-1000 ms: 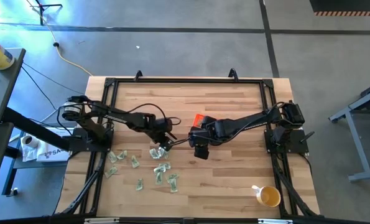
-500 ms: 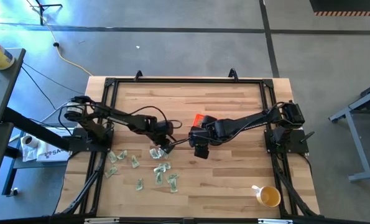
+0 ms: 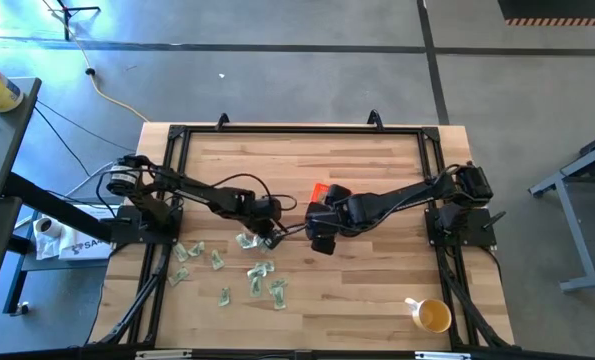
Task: Pick and place Stevia / Truvia into bins
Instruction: Put the green stevia packet into the orange basket
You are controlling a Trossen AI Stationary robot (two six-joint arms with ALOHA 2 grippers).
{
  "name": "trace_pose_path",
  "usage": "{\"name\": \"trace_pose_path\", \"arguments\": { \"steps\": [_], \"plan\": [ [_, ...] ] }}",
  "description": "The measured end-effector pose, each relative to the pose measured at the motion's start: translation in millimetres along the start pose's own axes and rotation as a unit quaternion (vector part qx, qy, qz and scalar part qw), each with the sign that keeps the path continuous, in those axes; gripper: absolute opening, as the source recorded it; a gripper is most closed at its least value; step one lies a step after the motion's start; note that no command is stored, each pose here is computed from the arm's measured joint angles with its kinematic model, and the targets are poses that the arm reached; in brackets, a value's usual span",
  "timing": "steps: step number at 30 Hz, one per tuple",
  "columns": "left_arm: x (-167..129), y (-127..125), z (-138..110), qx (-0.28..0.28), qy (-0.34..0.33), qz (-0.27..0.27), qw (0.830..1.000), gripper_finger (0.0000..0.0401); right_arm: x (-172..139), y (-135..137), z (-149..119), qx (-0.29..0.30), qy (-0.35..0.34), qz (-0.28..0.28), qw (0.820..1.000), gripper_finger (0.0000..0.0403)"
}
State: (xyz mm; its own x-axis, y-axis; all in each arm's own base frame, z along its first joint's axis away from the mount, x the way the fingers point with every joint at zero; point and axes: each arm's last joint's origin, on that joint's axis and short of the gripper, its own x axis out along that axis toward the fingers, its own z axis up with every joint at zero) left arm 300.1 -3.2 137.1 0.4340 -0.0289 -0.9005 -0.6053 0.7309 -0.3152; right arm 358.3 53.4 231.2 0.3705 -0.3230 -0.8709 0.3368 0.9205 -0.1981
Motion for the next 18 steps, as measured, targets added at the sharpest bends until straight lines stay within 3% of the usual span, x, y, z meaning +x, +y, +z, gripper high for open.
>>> {"name": "trace_pose_path", "arguments": {
  "steps": [5,10,18],
  "plan": [
    [-6.3,-9.6,12.7,0.014,-0.032,-0.004,0.999,0.0036,-27.4,-2.4,-1.0,0.044,-0.054,-0.034,0.997,0.0302],
    [-24.8,-27.1,30.0,0.046,-0.066,-0.031,0.996,0.0021,-57.7,-13.0,-8.6,0.096,-0.091,-0.078,0.988,0.0302],
    [-65.5,-50.3,73.5,0.124,-0.140,-0.043,0.981,0.0021,-90.0,-21.7,-47.3,0.147,-0.022,-0.134,0.980,0.0302]
  ]
}}
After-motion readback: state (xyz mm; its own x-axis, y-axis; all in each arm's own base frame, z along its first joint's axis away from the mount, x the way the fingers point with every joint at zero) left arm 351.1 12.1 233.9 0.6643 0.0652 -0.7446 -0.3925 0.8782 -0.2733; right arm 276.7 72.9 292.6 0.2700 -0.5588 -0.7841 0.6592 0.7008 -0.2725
